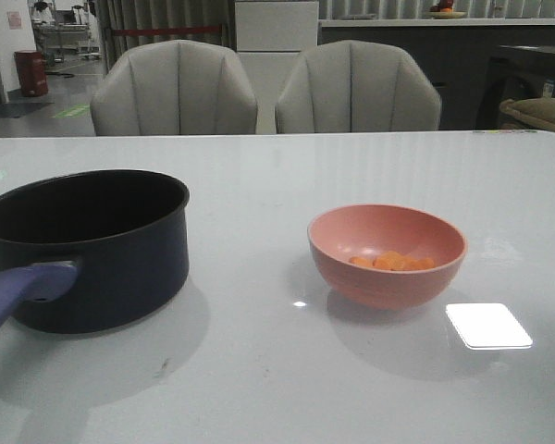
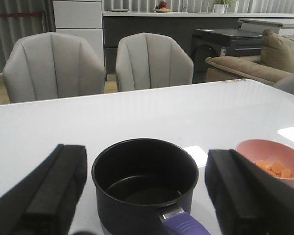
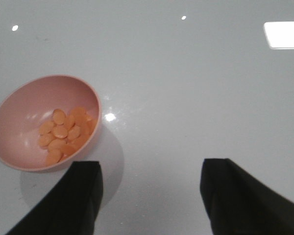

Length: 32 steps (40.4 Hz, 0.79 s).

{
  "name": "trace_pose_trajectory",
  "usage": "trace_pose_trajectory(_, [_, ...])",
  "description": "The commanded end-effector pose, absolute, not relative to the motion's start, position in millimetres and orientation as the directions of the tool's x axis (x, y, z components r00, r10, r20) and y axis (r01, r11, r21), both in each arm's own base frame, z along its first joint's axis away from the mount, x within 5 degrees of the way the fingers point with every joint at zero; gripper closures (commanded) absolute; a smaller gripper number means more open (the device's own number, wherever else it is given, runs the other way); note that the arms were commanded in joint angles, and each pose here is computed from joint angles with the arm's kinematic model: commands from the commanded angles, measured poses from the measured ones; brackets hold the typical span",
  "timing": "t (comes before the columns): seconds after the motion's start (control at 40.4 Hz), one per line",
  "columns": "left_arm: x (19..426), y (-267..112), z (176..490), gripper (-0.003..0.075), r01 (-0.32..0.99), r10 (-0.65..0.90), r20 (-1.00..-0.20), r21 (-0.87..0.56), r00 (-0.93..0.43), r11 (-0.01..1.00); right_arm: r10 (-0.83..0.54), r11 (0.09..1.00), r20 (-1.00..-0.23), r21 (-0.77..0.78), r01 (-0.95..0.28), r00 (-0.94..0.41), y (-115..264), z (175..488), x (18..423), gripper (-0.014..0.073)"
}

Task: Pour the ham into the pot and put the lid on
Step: 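Lower the right gripper to the pink bowl rim and grasp it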

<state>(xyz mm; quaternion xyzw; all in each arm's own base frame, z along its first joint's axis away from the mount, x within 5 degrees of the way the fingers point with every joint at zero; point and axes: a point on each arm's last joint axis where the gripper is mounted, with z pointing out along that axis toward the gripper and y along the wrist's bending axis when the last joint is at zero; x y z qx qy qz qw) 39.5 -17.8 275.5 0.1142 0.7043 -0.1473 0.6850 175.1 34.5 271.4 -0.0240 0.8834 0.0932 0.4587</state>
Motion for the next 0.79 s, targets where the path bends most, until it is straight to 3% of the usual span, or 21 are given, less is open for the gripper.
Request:
trace_pose_trajectory(0.0, [38.4,-17.1,290.2,0.0192,0.368,-0.083,-0.996,-0.061,0.044,0.928,0.001,0.973,-0.825,0.132,-0.191,-0.565,51.0,285.3,201.5,0.0055])
trace_pose_trajectory(0.272, [38.4,-17.1,290.2,0.0192,0.368,-0.083,-0.996,-0.061,0.044,0.928,-0.05,0.963,-0.727,0.147,-0.226,-0.685,84.4,270.7,268.4,0.006])
trace_pose_trajectory(0.644, [38.4,-17.1,290.2,0.0192,0.368,-0.083,-0.996,-0.061,0.044,0.928,-0.08,0.968,-0.618,0.138,-0.208,-0.782,103.2,225.1,331.5,0.0061])
trace_pose_trajectory(0.768, [38.4,-17.1,290.2,0.0192,0.368,-0.083,-0.996,-0.061,0.044,0.928,-0.086,0.969,-0.576,0.14,-0.202,-0.813,107.5,211.2,344.2,0.0118])
